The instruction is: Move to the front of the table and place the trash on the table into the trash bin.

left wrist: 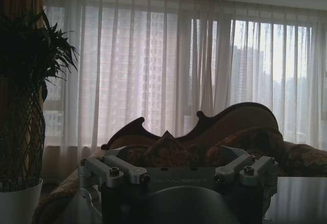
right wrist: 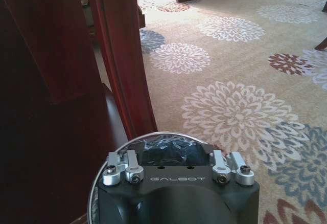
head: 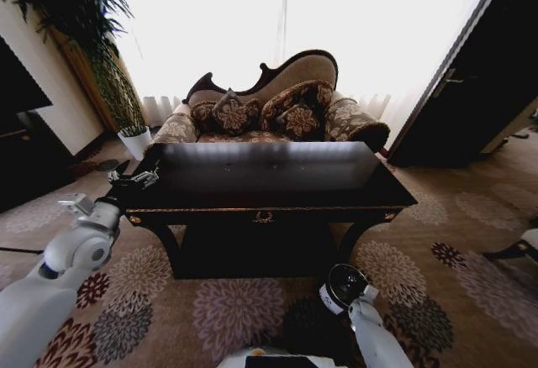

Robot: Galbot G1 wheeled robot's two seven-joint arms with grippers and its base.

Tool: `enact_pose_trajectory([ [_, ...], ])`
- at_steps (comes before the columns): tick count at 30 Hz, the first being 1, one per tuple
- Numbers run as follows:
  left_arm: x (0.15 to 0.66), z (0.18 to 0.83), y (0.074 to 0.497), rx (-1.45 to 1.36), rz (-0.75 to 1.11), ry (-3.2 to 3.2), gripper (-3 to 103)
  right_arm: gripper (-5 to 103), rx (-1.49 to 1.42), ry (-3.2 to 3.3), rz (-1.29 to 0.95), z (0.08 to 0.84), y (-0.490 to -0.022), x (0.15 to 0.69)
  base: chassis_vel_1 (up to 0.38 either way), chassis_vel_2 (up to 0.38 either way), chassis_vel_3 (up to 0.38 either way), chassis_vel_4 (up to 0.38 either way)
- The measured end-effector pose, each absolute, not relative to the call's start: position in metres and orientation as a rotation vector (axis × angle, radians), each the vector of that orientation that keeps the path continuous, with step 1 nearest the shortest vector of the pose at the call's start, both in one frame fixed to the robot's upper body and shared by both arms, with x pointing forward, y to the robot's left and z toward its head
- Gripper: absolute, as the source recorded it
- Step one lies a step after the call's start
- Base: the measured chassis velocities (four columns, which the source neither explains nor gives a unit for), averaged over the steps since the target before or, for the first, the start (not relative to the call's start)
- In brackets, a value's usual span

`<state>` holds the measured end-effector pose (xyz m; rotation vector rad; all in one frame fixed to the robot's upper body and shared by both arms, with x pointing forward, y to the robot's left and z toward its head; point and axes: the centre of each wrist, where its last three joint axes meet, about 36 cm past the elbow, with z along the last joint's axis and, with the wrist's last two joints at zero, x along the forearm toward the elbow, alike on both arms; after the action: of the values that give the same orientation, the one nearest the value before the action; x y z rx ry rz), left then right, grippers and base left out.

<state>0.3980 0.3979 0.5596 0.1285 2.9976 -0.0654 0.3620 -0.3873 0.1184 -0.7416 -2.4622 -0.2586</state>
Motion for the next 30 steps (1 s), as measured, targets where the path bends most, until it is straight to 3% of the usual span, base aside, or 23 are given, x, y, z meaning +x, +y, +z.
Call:
enact_pose_trajectory([
  [1,0.398,0.560,0.398,0.129,-0.065,2.998,100,65,-0.745,-2.460,-0.257,0.118,-0.389,0.360,0.000,0.000,0.000,0.000],
  [3,0.398,0.560,0.398,0.129,-0.065,2.998,100,65,-0.746,-2.460,-0.256,0.118,-0.389,0.359,0.000,0.000,0.000,0.000],
  [6,0.398,0.560,0.398,0.129,-0.065,2.998,100,81,-0.742,-2.483,-0.259,0.125,-0.390,0.352,0.000,0.000,0.000,0.000],
  [11,0.398,0.560,0.398,0.129,-0.065,2.998,100,96,-0.711,-2.538,-0.273,0.143,-0.384,0.327,0.000,0.000,0.000,0.000],
  [30,0.398,0.560,0.398,0.129,-0.065,2.998,100,100,-0.612,-2.802,-0.241,0.246,-0.346,0.193,0.000,0.000,0.000,0.000],
])
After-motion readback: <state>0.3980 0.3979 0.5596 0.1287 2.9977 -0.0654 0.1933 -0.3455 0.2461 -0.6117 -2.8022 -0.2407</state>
